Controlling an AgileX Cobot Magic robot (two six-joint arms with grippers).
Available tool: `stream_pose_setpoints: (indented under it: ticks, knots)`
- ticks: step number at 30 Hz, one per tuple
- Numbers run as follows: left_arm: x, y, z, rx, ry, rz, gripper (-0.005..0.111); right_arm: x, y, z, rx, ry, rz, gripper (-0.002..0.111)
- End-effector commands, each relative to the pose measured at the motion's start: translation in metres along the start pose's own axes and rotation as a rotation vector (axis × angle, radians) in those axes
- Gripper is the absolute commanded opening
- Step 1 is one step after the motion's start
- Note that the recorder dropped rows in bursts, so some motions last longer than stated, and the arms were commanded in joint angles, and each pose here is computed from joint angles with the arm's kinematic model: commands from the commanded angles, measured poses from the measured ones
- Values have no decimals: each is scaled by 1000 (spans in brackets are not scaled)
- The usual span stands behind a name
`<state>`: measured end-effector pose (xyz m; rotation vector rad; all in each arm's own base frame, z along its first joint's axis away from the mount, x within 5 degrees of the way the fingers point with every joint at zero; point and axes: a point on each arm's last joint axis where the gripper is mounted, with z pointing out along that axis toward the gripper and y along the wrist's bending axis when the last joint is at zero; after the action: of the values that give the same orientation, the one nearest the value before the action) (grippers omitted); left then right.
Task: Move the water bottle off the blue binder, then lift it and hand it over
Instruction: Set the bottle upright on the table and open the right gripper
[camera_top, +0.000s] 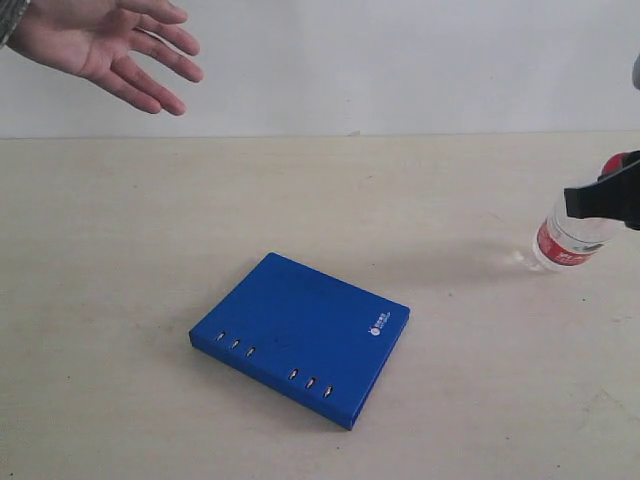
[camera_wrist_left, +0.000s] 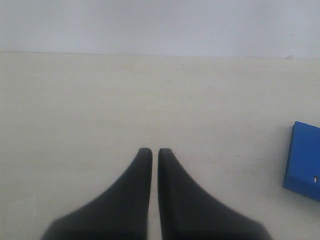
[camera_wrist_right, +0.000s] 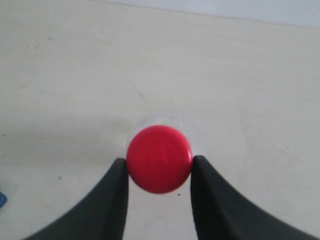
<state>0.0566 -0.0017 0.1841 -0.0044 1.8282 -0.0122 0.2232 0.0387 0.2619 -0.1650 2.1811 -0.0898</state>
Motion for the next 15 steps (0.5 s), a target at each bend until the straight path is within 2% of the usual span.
stream_pose_setpoints:
  ticks: [1, 15]
  knots:
    - [0, 0, 1, -1, 1, 6, 4, -2, 0, -1, -16, -30, -7, 0]
    - [0, 0, 1, -1, 1, 6, 4, -6, -2, -1, 7, -69, -86, 0]
